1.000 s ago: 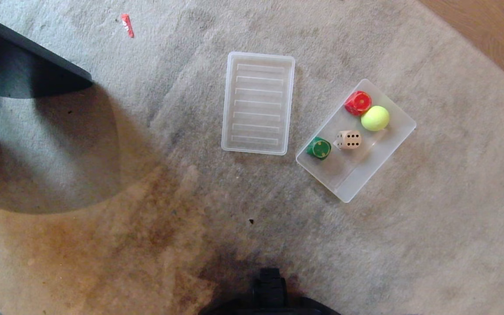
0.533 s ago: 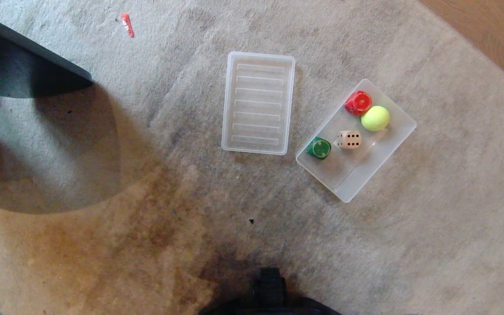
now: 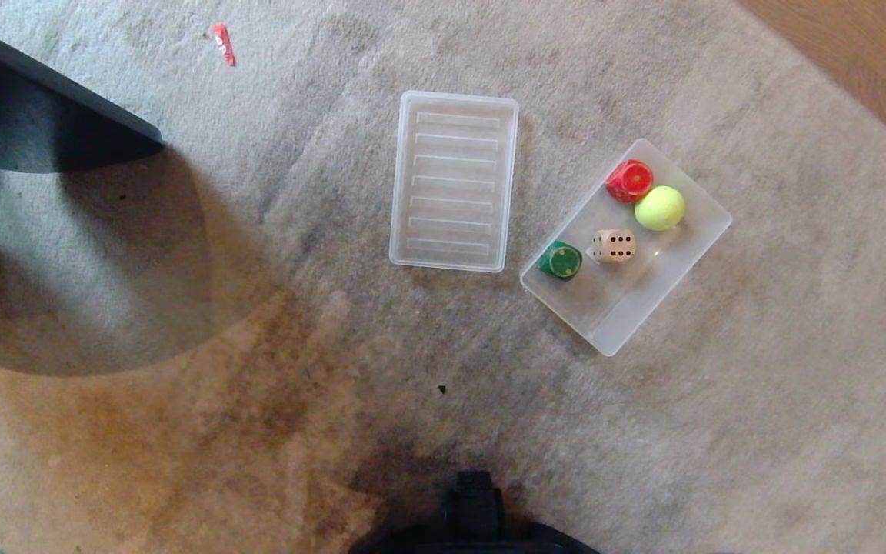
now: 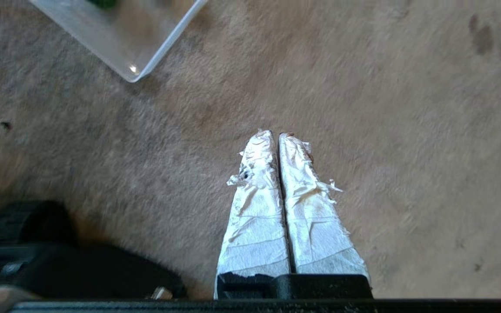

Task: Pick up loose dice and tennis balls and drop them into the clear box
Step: Pick up the ball on the table

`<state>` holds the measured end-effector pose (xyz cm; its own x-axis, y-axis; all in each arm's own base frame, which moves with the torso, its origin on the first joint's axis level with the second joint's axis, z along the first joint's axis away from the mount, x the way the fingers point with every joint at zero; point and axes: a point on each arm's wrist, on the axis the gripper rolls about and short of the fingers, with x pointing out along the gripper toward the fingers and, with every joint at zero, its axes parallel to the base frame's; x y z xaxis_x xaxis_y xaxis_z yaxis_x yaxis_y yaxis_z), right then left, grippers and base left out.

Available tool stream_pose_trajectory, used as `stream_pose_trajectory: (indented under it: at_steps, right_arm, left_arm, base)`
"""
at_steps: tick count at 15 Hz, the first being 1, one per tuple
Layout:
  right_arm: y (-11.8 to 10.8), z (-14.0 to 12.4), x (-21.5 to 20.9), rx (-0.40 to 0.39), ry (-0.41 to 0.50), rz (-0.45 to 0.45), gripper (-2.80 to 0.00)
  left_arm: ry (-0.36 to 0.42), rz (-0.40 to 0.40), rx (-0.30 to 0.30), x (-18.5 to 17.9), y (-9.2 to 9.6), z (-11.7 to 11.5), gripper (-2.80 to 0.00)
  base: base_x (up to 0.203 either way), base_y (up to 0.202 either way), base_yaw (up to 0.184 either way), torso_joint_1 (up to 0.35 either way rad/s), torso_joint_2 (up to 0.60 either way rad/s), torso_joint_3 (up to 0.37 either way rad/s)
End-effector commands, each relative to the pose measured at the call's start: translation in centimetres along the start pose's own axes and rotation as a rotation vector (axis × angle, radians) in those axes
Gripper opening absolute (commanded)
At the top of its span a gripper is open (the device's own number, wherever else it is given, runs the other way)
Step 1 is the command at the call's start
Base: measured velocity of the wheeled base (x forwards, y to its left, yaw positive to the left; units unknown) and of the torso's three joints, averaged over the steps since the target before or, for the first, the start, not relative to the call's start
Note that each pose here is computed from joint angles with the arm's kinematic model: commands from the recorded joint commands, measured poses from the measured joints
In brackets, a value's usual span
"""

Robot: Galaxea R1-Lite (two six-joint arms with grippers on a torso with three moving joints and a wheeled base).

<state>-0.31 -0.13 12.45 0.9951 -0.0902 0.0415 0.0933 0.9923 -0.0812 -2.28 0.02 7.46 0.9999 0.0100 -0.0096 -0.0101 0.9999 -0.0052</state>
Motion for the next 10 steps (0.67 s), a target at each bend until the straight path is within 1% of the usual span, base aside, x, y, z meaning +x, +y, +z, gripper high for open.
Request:
stream_pose_trajectory:
  at_steps: [1,3,6,10]
  right_arm:
    - [0.1,-0.9,0.0,-0.002,0.018,-0.015,-2.8]
    - [0.2,-2.7,0.1,-0.007,0.095,-0.012,-2.8]
    - [0.2,-3.4,-0.4,-0.012,0.12,-0.004,-2.8]
    - [0.3,-3.5,-0.5,-0.002,0.119,0.008,-2.8]
  left_arm:
    - [0.0,0.001,-0.001,0.0,0.0,0.0,-2.8]
    - [0.0,0.001,-0.001,0.0,0.0,0.0,-2.8]
    - [0.0,0.001,-0.001,0.0,0.0,0.0,-2.8]
    - [0.0,0.001,-0.001,0.0,0.0,0.0,-2.8]
  base:
    - [0.0,0.0,0.0,0.0,0.0,0.0]
    - [0.0,0.0,0.0,0.0,0.0,0.0]
    - [0.0,0.0,0.0,0.0,0.0,0.0]
    - [0.0,0.0,0.0,0.0,0.0,0.0]
